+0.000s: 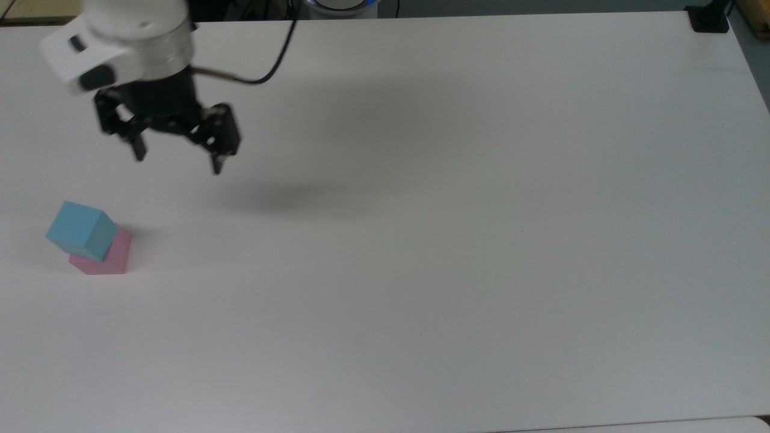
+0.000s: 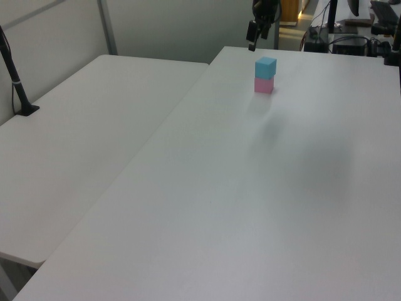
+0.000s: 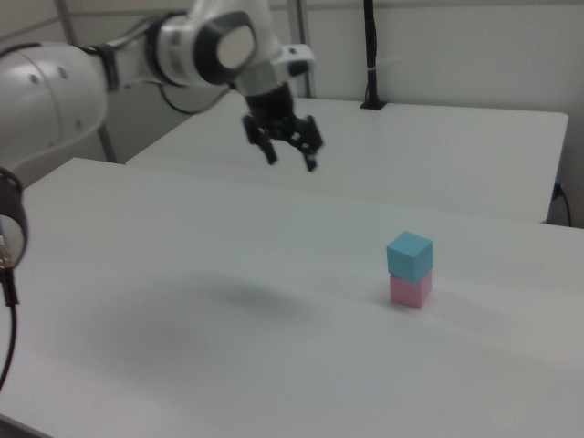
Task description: Put blue cube on pink cube
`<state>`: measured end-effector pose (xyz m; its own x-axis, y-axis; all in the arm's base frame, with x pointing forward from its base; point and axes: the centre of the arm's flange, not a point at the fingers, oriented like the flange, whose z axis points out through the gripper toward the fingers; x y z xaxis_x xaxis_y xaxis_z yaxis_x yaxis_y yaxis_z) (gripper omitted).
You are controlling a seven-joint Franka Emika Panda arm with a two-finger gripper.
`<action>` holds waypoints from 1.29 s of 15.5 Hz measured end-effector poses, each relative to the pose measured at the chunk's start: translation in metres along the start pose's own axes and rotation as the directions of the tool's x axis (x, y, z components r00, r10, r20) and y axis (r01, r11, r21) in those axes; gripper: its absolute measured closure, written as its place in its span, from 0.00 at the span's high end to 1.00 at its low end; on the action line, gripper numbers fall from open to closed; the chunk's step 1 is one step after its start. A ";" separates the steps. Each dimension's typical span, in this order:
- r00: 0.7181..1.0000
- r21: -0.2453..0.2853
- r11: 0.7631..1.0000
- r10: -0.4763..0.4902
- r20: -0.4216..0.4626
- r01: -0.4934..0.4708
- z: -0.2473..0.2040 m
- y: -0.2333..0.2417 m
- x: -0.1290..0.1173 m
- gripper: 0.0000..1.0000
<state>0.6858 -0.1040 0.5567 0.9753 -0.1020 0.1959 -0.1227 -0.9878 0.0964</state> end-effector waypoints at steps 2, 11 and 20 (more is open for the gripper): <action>0.999 0.007 1.000 -0.020 0.036 0.019 -0.034 -0.030 -0.023 1.00; 0.984 0.046 0.995 -0.096 0.150 0.090 -0.087 -0.093 -0.094 1.00; 0.983 0.052 0.994 -0.099 0.152 0.092 -0.092 -0.121 -0.100 1.00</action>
<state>0.5858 0.0368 0.6154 0.9992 -0.0200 0.0348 -0.0222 -0.9978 0.0629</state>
